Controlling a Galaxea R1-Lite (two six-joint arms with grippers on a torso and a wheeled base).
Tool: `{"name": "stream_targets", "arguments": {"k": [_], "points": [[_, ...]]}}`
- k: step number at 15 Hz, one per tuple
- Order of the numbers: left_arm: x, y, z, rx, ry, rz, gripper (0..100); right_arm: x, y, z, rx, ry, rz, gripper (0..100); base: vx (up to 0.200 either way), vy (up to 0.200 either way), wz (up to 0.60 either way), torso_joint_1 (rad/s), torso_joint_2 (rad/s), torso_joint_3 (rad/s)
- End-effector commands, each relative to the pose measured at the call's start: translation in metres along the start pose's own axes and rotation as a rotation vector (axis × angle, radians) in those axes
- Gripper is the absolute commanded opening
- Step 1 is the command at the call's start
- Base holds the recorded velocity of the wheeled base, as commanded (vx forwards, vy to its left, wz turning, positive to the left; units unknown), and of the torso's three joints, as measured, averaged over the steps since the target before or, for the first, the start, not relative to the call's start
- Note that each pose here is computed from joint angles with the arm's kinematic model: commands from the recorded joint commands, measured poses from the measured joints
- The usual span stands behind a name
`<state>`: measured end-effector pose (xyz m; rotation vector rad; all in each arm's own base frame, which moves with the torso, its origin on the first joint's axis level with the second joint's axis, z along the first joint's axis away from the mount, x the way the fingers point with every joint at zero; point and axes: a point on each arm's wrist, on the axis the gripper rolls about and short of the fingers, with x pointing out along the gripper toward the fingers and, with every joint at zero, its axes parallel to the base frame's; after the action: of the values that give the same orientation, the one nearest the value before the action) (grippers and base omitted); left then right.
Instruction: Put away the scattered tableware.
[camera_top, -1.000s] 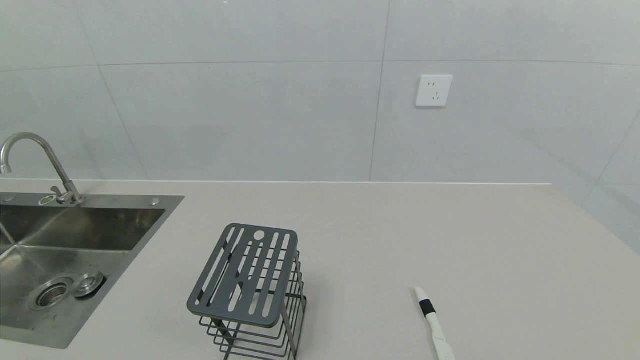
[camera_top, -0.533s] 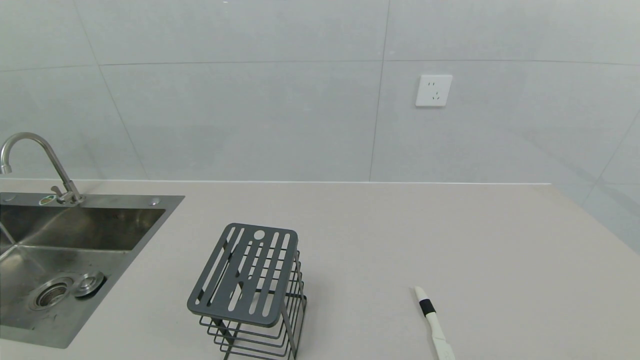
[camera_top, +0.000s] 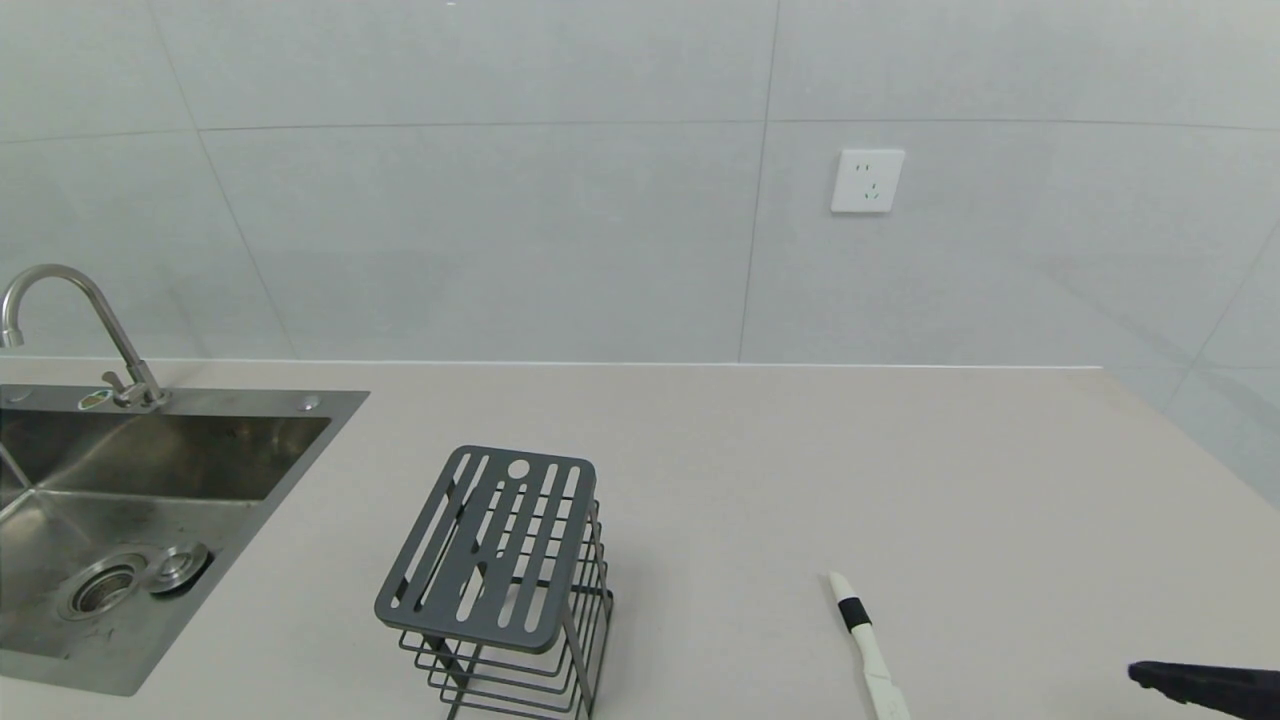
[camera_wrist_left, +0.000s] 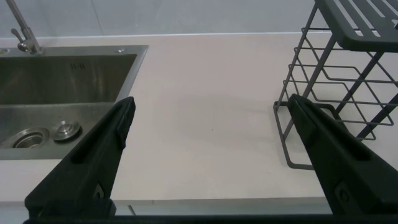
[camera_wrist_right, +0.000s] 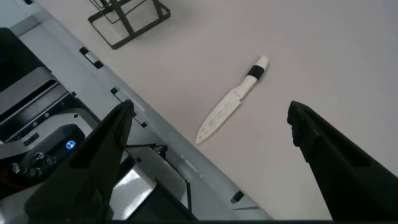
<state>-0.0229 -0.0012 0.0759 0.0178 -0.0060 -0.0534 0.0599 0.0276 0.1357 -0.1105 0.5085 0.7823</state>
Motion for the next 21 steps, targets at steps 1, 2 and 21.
{"name": "stream_targets", "arguments": {"k": [1,2,21], "points": [[0.0,0.0,0.0,0.001,0.001,0.0,100,0.033,-0.011,0.006,0.012,0.141,0.044,100,0.0,0.0,0.0,0.0,0.0,0.0],[0.0,0.0,0.0,0.001,0.001,0.0,100,0.045,-0.012,0.01,-0.003,0.182,0.011,100,0.0,0.0,0.0,0.0,0.0,0.0],[0.0,0.0,0.0,0.001,0.001,0.0,100,0.17,0.014,-0.003,0.279,0.502,-0.379,100,0.0,0.0,0.0,0.0,0.0,0.0]]}}
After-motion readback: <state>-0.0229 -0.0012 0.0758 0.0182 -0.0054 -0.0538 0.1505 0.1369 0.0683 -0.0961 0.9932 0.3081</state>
